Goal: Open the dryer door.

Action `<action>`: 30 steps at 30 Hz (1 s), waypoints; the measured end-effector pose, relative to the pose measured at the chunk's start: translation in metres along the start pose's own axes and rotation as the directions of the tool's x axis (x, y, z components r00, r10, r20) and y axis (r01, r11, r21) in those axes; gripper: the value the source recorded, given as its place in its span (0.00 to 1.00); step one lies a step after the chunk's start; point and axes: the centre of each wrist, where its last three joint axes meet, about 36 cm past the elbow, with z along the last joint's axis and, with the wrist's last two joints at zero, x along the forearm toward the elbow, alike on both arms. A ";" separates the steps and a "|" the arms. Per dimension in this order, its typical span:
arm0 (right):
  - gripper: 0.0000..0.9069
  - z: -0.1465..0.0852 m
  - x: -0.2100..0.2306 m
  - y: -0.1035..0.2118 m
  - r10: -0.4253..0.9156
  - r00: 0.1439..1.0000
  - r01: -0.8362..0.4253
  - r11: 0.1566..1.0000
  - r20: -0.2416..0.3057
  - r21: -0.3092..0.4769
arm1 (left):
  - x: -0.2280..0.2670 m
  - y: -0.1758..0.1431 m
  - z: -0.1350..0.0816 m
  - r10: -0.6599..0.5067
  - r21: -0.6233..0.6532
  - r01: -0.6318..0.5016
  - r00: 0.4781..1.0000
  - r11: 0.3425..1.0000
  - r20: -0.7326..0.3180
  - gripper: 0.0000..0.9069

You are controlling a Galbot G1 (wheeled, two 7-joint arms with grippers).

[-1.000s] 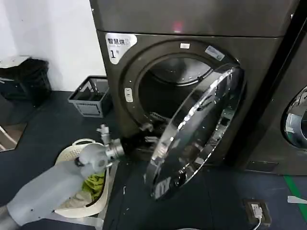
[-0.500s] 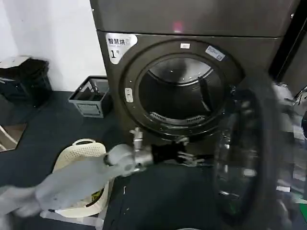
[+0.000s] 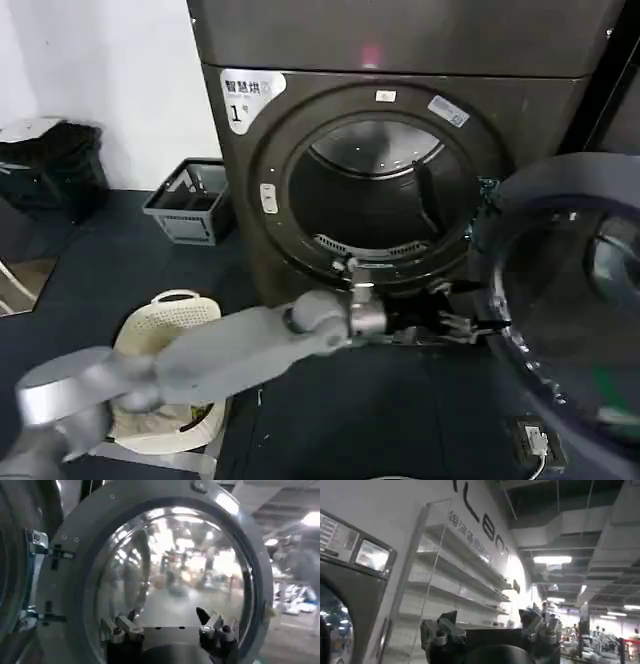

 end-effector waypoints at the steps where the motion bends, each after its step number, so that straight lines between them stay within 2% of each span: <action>1: 1.00 0.000 0.000 0.000 -0.001 1.000 0.001 1.000 0.001 0.000 | -0.008 0.001 -0.002 -0.005 -0.010 0.005 1.000 1.000 0.000 1.00; 8: 1.00 0.000 0.001 -0.009 0.016 1.000 -0.016 1.000 0.007 0.009 | -0.053 -0.008 -0.009 -0.040 -0.029 0.041 0.998 0.999 0.045 1.00; 12: 1.00 -0.002 -0.001 -0.012 0.023 1.000 -0.023 1.000 0.013 0.010 | -0.055 -0.009 -0.007 -0.074 -0.067 0.077 0.996 0.995 0.057 1.00; 15: 1.00 -0.004 -0.001 -0.014 0.028 0.999 -0.028 1.000 0.019 0.010 | -0.046 -0.008 -0.004 -0.080 -0.082 0.089 0.990 0.993 0.116 1.00; 21: 1.00 -0.009 -0.005 -0.016 0.032 0.999 -0.032 0.999 0.036 0.004 | 0.002 -0.008 -0.002 -0.198 -0.165 0.236 0.955 0.958 0.220 1.00; 25: 1.00 -0.009 -0.009 -0.012 0.028 0.999 -0.028 1.000 0.044 -0.006 | 0.047 -0.014 -0.008 -0.268 -0.202 0.317 0.934 0.927 0.234 1.00; 27: 1.00 -0.010 -0.012 -0.009 0.031 0.998 -0.031 0.999 0.060 0.005 | 0.075 -0.015 -0.011 -0.305 -0.243 0.361 0.921 0.900 0.242 1.00; 30: 1.00 -0.011 -0.018 -0.004 0.034 0.997 -0.036 0.999 0.076 0.025 | 0.122 -0.016 -0.013 -0.377 -0.238 0.435 0.891 0.868 0.252 1.00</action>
